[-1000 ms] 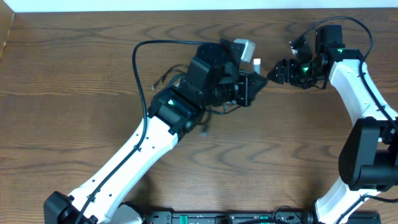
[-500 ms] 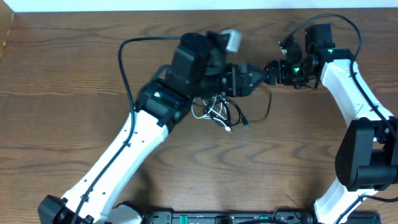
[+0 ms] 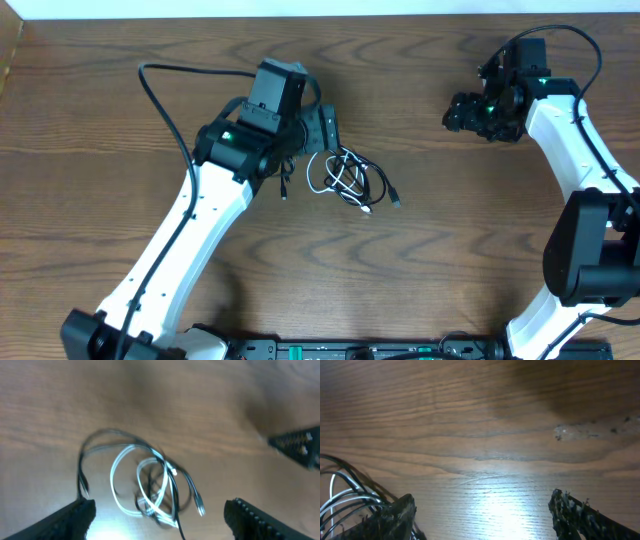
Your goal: Untangle cables
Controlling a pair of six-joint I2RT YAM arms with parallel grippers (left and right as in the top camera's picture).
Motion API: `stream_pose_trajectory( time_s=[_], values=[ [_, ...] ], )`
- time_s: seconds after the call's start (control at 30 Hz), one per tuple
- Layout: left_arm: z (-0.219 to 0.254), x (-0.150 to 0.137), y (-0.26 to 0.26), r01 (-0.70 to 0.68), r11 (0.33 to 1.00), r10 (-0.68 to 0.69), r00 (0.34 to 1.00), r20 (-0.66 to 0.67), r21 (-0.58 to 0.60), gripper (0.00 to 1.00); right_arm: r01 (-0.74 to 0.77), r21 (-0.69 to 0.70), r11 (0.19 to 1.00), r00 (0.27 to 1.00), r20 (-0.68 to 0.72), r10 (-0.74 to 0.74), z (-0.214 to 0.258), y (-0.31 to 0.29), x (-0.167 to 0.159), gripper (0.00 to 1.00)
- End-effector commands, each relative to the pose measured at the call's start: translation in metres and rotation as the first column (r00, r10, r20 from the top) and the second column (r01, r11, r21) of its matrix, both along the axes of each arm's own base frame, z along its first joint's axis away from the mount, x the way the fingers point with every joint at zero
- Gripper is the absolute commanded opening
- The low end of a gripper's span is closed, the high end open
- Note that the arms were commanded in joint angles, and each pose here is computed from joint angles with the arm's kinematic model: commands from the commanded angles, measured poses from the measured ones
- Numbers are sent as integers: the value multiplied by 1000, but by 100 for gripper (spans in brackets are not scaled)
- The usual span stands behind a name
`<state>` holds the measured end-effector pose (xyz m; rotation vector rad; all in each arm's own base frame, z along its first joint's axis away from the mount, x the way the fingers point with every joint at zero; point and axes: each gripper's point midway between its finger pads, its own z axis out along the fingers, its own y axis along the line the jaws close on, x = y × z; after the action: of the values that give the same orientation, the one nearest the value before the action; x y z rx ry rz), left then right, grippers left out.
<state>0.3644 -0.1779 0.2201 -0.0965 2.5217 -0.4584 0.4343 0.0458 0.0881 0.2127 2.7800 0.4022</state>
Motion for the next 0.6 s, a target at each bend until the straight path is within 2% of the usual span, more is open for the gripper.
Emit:
stream_pose_trajectory(
  time_s=[0.0, 0.1, 0.17, 0.27, 0.33, 0.43, 0.57],
  values=[
    [-1, 32, 3, -32, 998, 26, 995, 95, 56, 93, -122, 66, 990, 991, 64, 118, 20, 27, 1, 82],
    [8, 49, -6, -30, 999, 27, 986, 164, 19, 96, -294, 149, 944, 953, 122, 278, 29, 60, -6, 83],
    [14, 55, -9, -29, 1000, 28, 980, 196, -1, 96, -443, 220, 869, 893, 195, 406, 40, 89, -16, 85],
    [17, 59, -8, -63, 997, 69, 977, 199, -40, 96, -609, 329, 722, 790, 335, 514, 64, 122, -31, 89],
    [16, 60, -5, -108, 991, 121, 977, 175, -78, 96, -693, 382, 612, 718, 440, 539, 84, 136, -40, 91],
    [15, 59, -5, -133, 978, 153, 981, 121, -159, 96, -766, 403, 501, 641, 544, 542, 103, 147, -49, 99],
    [17, 59, -6, -131, 965, 152, 985, 81, -226, 95, -813, 389, 432, 580, 592, 559, 110, 162, -58, 99]
  ],
)
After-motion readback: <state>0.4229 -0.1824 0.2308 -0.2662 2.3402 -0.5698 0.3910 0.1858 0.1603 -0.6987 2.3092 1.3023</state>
